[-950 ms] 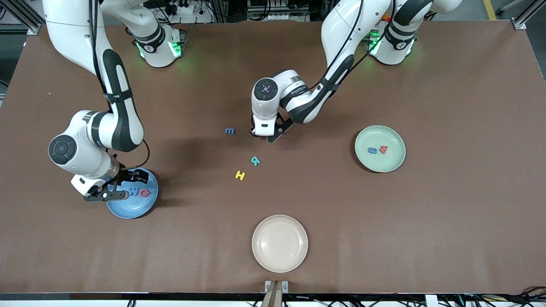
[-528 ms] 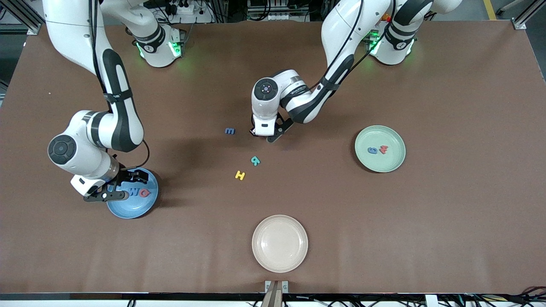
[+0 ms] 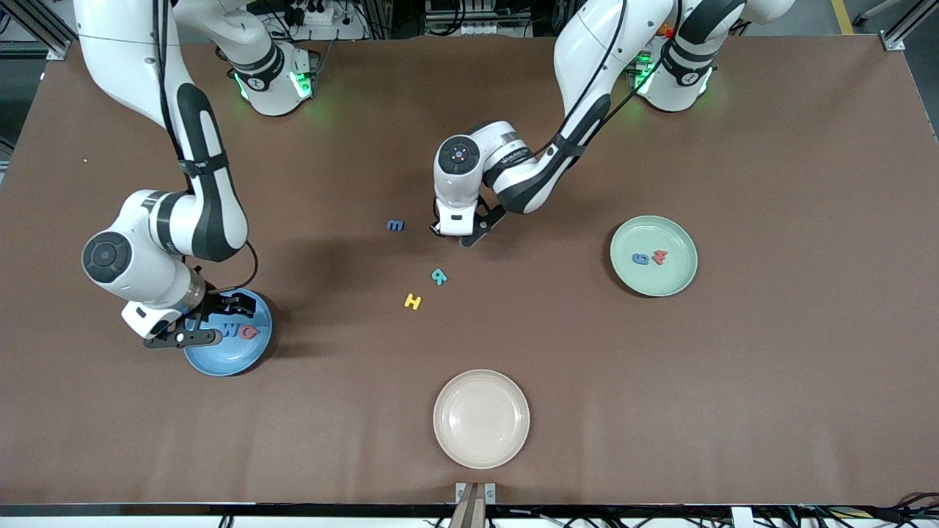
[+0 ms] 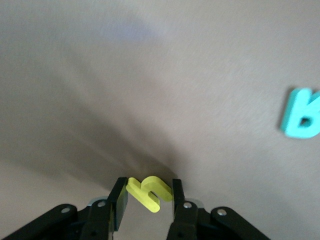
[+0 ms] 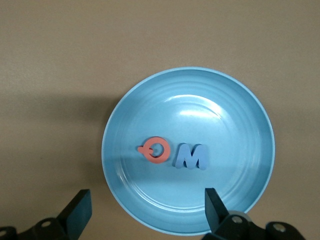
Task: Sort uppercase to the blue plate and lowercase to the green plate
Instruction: 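Lift the h toward the green plate while the right gripper reaches the letters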
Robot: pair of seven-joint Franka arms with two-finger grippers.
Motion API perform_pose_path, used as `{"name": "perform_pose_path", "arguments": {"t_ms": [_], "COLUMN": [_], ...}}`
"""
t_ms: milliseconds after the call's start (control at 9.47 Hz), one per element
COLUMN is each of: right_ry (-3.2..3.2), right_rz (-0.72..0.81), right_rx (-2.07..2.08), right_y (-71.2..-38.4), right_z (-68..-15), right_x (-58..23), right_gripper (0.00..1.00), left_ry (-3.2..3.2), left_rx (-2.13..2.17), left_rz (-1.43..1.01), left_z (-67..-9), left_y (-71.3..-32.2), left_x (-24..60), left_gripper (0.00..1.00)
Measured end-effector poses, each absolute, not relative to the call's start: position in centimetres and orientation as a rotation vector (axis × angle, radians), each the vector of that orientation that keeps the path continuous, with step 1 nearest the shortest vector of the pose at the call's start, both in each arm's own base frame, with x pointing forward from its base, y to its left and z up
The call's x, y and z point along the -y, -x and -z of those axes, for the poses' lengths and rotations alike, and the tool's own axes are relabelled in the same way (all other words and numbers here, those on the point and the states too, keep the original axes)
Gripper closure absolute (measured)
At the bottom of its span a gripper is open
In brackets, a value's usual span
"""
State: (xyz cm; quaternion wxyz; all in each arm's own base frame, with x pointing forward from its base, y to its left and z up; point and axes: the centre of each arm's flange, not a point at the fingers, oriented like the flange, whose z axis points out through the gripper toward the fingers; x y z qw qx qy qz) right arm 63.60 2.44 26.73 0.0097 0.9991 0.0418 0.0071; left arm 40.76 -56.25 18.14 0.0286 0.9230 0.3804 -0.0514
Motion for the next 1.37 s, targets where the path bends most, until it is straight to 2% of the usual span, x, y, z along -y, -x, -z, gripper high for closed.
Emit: {"name": "perform_pose_path", "arguments": {"t_ms": [422,950,1161,1373], "right_ry": [-3.133,-3.135,-3.154,-3.192], "right_rz": [0.001,-0.014,0.013,0.059], "right_rx": [0.013,0.341,0.412,0.318], "right_y": [-63.9,-65.6,-65.2,-63.6], "right_z": [-27.3,-27.9,-26.7,-25.2], "right_x": [-5.9,-17.8,-23.1,-28.8], "right_gripper": [0.00,0.00,0.00,0.00], "left_ry": [-2.818,-2.738,-2.757,-2.821], "left_rx": [-1.210,-1.179,-1.130,-1.092], "left_rz": [0.115,0.111,0.171,0.248], "left_z": [-24.4,-34.3,-38.1,-40.6], "left_y": [-48.0,-58.1,-60.5,-61.7], "left_x": [52.8,41.1,35.0,28.4], "left_gripper": [0.59,0.59,0.59,0.59]}}
